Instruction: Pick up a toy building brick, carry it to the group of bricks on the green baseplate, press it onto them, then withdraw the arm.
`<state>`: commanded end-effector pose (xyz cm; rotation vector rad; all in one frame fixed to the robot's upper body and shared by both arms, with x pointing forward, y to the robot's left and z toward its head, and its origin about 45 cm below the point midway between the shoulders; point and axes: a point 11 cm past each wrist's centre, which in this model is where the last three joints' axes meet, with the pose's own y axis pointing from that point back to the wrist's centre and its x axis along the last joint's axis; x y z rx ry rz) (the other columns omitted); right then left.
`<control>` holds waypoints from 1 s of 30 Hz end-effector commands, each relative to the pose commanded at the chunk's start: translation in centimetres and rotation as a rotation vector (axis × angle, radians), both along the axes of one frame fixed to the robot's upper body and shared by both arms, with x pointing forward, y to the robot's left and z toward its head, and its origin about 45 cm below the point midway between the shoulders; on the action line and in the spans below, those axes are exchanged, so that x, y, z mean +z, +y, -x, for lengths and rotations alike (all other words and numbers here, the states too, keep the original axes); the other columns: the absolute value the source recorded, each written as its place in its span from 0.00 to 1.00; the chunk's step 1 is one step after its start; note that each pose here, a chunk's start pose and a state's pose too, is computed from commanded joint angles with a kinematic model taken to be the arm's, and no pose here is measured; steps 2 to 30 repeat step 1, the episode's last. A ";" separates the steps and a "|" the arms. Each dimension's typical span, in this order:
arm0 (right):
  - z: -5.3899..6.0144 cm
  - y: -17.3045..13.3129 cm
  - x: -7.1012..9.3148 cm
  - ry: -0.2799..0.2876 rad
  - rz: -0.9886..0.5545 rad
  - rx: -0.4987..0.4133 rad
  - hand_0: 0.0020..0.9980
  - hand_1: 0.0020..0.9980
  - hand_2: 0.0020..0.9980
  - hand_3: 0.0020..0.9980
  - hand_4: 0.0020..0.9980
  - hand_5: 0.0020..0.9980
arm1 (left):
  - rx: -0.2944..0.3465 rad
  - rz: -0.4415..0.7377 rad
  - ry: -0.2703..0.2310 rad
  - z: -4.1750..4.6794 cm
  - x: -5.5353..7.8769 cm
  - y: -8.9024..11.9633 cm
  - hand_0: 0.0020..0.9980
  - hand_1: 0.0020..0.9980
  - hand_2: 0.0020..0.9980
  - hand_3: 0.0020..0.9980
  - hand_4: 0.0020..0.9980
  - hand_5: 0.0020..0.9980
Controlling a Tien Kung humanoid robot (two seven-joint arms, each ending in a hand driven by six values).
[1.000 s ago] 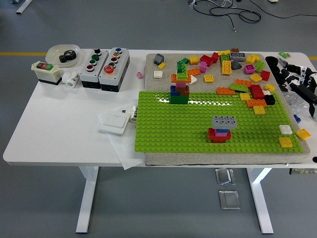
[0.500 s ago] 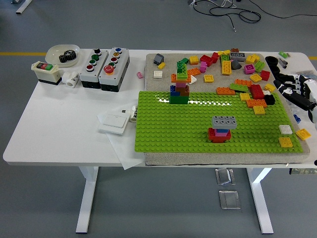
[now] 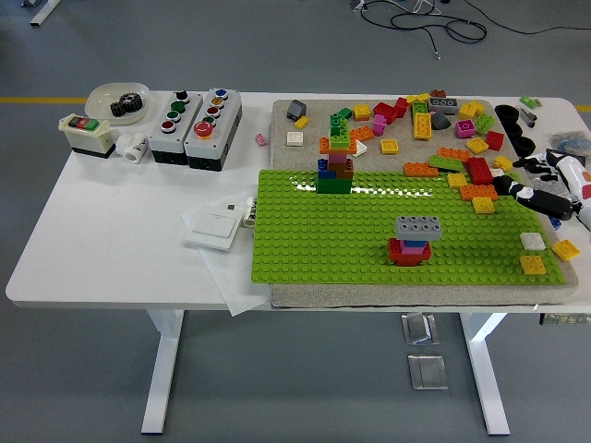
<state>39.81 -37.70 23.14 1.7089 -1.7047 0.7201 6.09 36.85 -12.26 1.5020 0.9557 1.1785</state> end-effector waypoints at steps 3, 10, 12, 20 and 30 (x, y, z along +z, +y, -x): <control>0.0 0.0 0.0 0.000 0.010 0.002 0.77 0.75 0.77 0.68 0.79 0.48 | 0.000 0.000 0.001 0.03 0.0 0.0 0.78 0.72 0.65 0.56 0.59 0.61; 0.0 0.0 0.0 0.000 0.010 0.002 0.77 0.75 0.77 0.68 0.79 0.48 | 0.000 0.000 0.001 0.03 0.0 0.0 0.78 0.72 0.65 0.56 0.59 0.61; 0.0 0.0 0.0 0.000 0.010 0.002 0.77 0.75 0.77 0.68 0.79 0.48 | 0.000 0.000 0.001 0.03 0.0 0.0 0.78 0.72 0.65 0.56 0.59 0.61; 0.0 0.0 0.0 0.000 0.010 0.002 0.77 0.75 0.77 0.68 0.79 0.48 | 0.000 0.000 0.001 0.03 0.0 0.0 0.78 0.72 0.65 0.56 0.59 0.61; 0.0 0.0 0.0 0.000 0.010 0.002 0.77 0.75 0.77 0.68 0.79 0.48 | 0.000 0.000 0.001 0.03 0.0 0.0 0.78 0.72 0.65 0.56 0.59 0.61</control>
